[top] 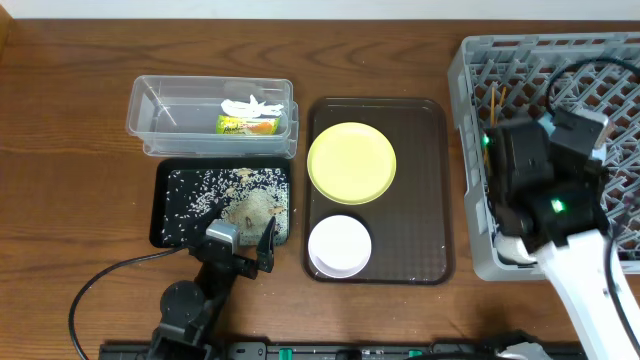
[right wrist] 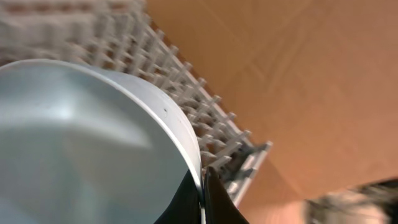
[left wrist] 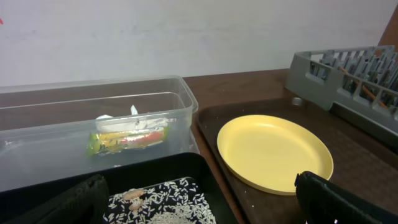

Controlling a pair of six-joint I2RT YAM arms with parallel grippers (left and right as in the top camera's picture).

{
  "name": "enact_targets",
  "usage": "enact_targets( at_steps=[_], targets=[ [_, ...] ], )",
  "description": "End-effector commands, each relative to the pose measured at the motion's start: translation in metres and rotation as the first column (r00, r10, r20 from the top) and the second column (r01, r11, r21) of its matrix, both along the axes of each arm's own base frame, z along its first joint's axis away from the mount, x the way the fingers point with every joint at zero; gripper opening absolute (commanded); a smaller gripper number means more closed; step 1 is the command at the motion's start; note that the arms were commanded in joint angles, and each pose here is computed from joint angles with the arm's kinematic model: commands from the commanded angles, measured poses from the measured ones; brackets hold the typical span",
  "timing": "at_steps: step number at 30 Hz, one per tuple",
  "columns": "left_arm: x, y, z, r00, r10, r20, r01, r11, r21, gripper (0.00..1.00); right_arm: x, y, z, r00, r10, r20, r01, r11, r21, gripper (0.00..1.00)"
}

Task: Sort waste into correct bins and load items into the dishwasher rack
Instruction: 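Lift the blue bowl and stand it in the dish rack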

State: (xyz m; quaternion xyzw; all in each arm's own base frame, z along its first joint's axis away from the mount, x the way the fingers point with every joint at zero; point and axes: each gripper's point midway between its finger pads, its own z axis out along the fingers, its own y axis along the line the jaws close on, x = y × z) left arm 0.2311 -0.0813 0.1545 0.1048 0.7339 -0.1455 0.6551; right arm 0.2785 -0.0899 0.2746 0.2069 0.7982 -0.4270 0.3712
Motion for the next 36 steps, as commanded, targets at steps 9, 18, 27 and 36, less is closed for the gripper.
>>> enact_targets(
  at_steps=[9,18,27,36],
  targets=[
    [-0.001,-0.002,-0.015,0.999,-0.014,-0.041,0.014,1.000,0.017,0.97,0.028,-0.012,-0.074,0.926,-0.076,-0.369,0.022,0.989,-0.147,0.01],
    [-0.001,-0.002,-0.015,0.999,-0.014,-0.041,0.014,1.000,0.017,0.97,0.036,-0.002,-0.078,0.907,-0.068,-0.415,-0.028,0.975,-0.220,0.01],
    [-0.001,-0.002,-0.015,0.999,-0.014,-0.041,0.014,1.000,0.017,0.97,0.037,-0.002,-0.092,0.895,-0.044,-0.445,-0.035,0.985,-0.168,0.01],
    [-0.001,-0.002,-0.015,0.999,-0.014,-0.041,0.014,1.000,0.017,0.97,0.049,-0.008,-0.077,0.857,-0.065,-0.511,-0.102,0.951,-0.291,0.01]
  ],
)
